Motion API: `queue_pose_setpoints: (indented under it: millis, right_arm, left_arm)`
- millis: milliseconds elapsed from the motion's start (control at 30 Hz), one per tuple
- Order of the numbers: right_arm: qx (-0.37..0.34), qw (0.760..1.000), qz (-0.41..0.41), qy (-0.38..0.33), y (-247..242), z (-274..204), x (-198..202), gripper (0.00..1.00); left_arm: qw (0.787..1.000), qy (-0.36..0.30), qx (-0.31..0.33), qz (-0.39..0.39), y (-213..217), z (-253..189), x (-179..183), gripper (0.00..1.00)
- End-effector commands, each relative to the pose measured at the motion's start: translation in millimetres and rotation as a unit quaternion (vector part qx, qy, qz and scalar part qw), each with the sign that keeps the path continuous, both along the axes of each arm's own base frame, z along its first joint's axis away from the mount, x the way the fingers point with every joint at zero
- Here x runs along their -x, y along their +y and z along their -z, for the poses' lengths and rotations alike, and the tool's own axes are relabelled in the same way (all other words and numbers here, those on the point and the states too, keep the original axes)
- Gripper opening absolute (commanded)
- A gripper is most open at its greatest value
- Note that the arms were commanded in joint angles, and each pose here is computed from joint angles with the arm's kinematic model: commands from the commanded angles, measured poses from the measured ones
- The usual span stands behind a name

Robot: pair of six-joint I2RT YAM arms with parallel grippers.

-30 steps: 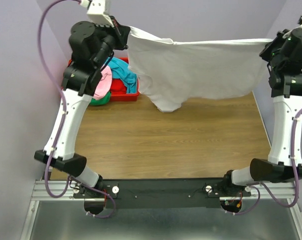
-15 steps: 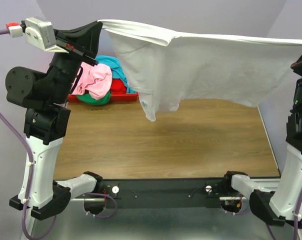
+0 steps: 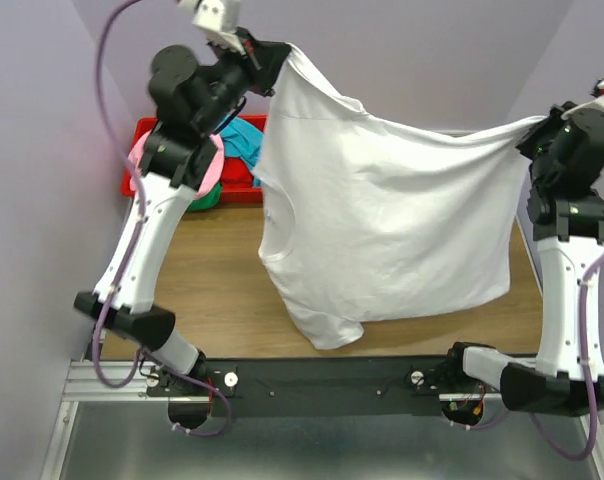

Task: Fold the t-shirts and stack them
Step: Flatten the tshirt out

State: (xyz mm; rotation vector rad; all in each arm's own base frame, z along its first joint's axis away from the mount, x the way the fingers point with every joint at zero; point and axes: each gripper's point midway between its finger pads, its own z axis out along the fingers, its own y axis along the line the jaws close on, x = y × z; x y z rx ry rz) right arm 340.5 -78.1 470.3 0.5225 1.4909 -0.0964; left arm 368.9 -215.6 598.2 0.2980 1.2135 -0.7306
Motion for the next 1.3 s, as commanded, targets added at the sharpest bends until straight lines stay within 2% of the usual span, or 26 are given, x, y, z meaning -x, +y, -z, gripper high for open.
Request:
queue_pose_setpoints:
  millis: [0, 67, 100, 167, 233, 433, 500, 667, 767, 800, 867, 900, 967, 1100, 1267]
  right_arm:
    - [-0.025, 0.999, -0.021, 0.036, 5, 39, -33, 0.01]
    - [-0.023, 0.998, -0.023, 0.055, 3, 55, -53, 0.01]
    - [-0.020, 0.998, -0.022, 0.054, 2, 52, -59, 0.01]
    - [-0.016, 0.998, -0.023, 0.064, -1, 59, -78, 0.01]
    - [-0.013, 0.999, -0.025, 0.045, -1, 40, -86, 0.01]
    - [0.000, 1.000, -0.028, 0.015, -2, 8, -99, 0.01]
    - [0.005, 1.000, -0.028, 0.006, -2, -2, -92, 0.01]
    - [0.019, 0.999, -0.025, -0.010, 0, -14, -61, 0.01]
    - [0.021, 1.000, -0.019, 0.002, 0, 2, -39, 0.01]
    - [0.018, 0.999, -0.017, 0.029, -1, 29, -37, 0.01]
    - [0.008, 0.999, -0.011, 0.044, -1, 50, -27, 0.01]
    - [0.002, 0.999, -0.012, 0.051, 1, 63, -14, 0.01]
    - [-0.011, 0.999, -0.009, 0.037, 4, 63, 7, 0.01]
    - [-0.026, 0.999, 0.001, 0.024, 6, 54, 34, 0.01]
    - [-0.014, 1.000, 0.013, -0.021, 5, 4, 68, 0.01]
  left_arm:
    - [0.999, 0.044, -0.025, 0.013, -20, 22, -29, 0.00]
    - [0.996, 0.072, -0.041, 0.013, -32, 45, -56, 0.00]
    - [0.998, 0.056, -0.037, 0.015, -33, 32, -56, 0.00]
    - [0.998, 0.052, -0.037, 0.021, -41, 32, -70, 0.00]
    - [0.998, 0.052, -0.033, 0.025, -47, 35, -81, 0.00]
    - [1.000, -0.002, -0.013, 0.023, -39, 1, -64, 0.00]
    - [0.999, -0.006, -0.024, 0.023, -39, 5, -60, 0.00]
    - [0.998, -0.044, -0.041, 0.022, -27, -12, -24, 0.00]
    - [0.997, -0.011, -0.068, 0.032, -29, 24, -14, 0.00]
    - [0.997, -0.001, -0.073, 0.035, -30, 34, -10, 0.00]
    - [0.996, 0.016, -0.072, 0.043, -26, 46, 7, 0.00]
    - [0.994, 0.049, -0.082, 0.044, -28, 75, 4, 0.00]
    - [0.993, 0.070, -0.078, 0.047, -23, 88, 23, 0.00]
    - [0.996, 0.062, -0.056, 0.020, 0, 73, 52, 0.00]
    - [0.999, 0.028, -0.029, -0.025, 33, 31, 82, 0.00]
